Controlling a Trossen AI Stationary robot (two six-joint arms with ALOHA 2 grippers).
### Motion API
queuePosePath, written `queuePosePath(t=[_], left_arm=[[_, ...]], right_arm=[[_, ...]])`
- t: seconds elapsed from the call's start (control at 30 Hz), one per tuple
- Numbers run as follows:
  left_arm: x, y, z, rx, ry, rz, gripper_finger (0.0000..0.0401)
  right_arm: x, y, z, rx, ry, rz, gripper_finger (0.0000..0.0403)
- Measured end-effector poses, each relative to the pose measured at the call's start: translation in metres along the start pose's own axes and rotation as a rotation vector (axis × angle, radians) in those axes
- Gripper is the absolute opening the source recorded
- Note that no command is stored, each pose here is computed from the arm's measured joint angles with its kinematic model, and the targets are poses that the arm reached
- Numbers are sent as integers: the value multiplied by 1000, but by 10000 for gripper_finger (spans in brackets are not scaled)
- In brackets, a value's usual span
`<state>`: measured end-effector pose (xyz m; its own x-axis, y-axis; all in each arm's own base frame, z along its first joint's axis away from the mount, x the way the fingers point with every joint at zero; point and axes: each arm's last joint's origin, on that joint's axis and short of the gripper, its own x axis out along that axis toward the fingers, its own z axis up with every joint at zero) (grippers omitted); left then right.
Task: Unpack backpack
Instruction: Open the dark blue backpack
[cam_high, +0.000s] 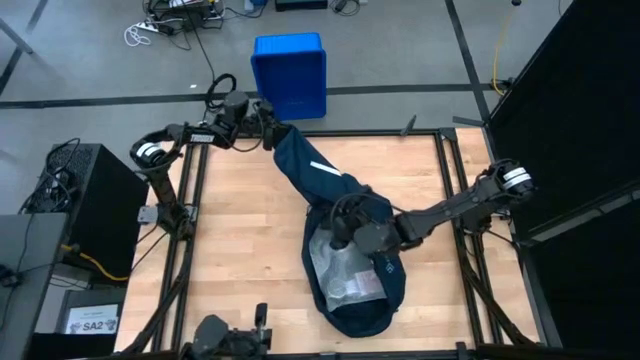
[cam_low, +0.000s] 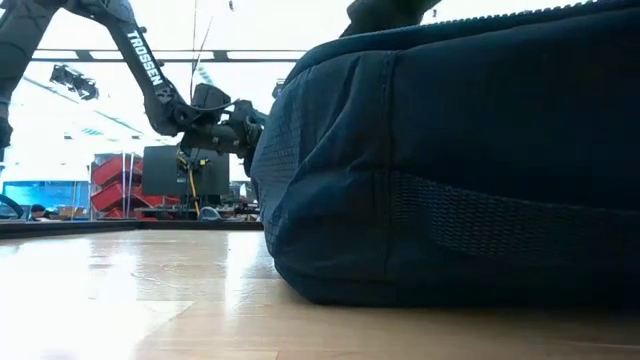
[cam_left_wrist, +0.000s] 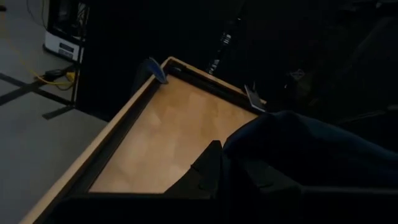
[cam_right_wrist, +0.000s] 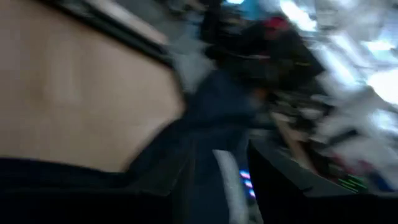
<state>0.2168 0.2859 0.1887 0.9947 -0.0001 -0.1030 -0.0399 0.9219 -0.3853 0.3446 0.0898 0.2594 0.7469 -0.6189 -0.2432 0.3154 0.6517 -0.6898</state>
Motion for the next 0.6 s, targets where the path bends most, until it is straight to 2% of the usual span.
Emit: queuePosePath(t=[0.07, 0.23, 0.4, 0.5, 0.6], left_arm=[[0, -1, 1, 13, -6, -11, 0], [2, -3, 3, 32, -10, -51, 0], [3, -5, 3, 35, -8, -72, 0], [2, -5, 3, 34, -4, -86, 0], [2, -5, 3, 30, -2, -95, 0]], right_arm=[[11, 1, -7, 10, 23, 46, 145], [33, -2, -24, -32, 118, 49, 188], [53, 5, -39, -66, 168, 124, 234], [60, 13, -46, -89, 196, 123, 257], [63, 17, -50, -112, 228, 68, 272]])
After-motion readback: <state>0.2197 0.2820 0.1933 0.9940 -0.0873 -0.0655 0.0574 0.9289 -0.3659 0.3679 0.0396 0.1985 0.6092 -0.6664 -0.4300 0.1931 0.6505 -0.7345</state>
